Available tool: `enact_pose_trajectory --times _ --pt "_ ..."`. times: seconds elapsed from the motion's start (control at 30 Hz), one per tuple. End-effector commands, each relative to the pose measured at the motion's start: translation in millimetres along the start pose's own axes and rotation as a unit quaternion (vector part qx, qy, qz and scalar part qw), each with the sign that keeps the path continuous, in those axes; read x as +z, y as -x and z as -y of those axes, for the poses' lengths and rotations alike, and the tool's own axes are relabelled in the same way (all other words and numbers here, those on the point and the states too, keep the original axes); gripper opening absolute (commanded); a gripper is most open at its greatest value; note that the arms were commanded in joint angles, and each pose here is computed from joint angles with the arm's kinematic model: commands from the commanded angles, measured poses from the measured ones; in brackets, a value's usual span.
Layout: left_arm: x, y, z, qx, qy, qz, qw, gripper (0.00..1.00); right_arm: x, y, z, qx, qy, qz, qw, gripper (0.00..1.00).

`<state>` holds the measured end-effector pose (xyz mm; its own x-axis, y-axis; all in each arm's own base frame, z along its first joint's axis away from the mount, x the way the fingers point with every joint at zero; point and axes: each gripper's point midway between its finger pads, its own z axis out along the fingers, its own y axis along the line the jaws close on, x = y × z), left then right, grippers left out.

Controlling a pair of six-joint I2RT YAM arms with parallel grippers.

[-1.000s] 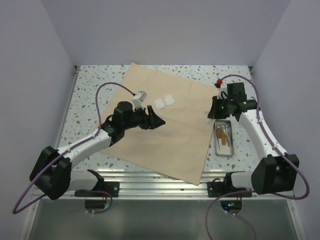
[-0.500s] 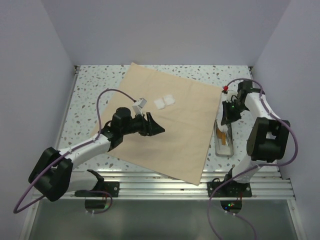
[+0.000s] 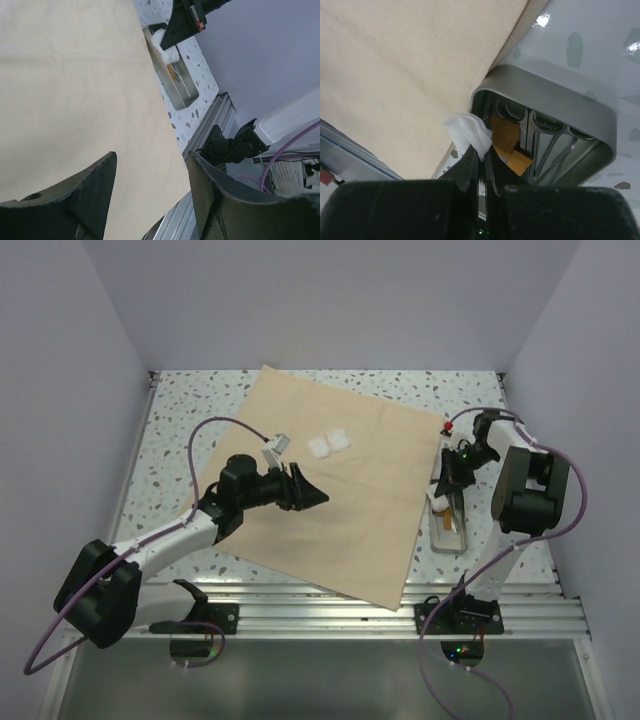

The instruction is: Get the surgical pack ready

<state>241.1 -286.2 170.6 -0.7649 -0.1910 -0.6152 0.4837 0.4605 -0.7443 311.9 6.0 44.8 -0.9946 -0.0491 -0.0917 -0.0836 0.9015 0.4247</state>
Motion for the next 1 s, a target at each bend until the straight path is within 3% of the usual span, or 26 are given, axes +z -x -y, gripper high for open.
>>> enact_pose_trajectory --times 0.0,0.13,0.23,0.37,0.6,0.7,0.83,0.97 --pt "-2.9 8.3 7.9 0.01 -0.021 0.015 1.0 0.62 -4.1 2.4 -0.7 0.009 0.012 -0.003 1.0 0.0" --pt "-2.1 6.9 9.0 0.008 -0.026 0.013 1.0 0.62 -1.3 0.9 9.9 0.03 -0.015 -0.012 0.999 0.01" --pt "-1.8 7.1 8.4 0.008 -0.026 0.013 1.0 0.62 -1.8 2.7 13.9 0.034 -0.03 -0.009 0.999 0.1" --pt "-2.1 4.8 6.9 0.007 -0.025 0.01 1.0 0.62 -3.9 4.6 19.6 0.04 -0.047 -0.007 0.998 0.13" --pt "-1.8 2.9 5.4 0.005 -0.024 0.008 1.0 0.62 -11.6 10.4 22.7 0.042 -0.069 0.009 0.997 0.3" --pt "-1.6 3.1 3.0 0.005 -0.015 0.007 1.0 0.64 -15.9 13.3 19.2 0.044 -0.069 0.022 0.996 0.45" --pt "-1.3 3.7 -6.2 0.005 0.013 0.006 1.0 0.66 -25.2 13.1 22.4 0.048 -0.094 0.03 0.994 0.51" --pt "-0.6 8.0 -13.9 0.009 0.041 0.007 0.999 0.68 -57.0 16.5 33.1 0.052 -0.177 0.061 0.981 0.58"
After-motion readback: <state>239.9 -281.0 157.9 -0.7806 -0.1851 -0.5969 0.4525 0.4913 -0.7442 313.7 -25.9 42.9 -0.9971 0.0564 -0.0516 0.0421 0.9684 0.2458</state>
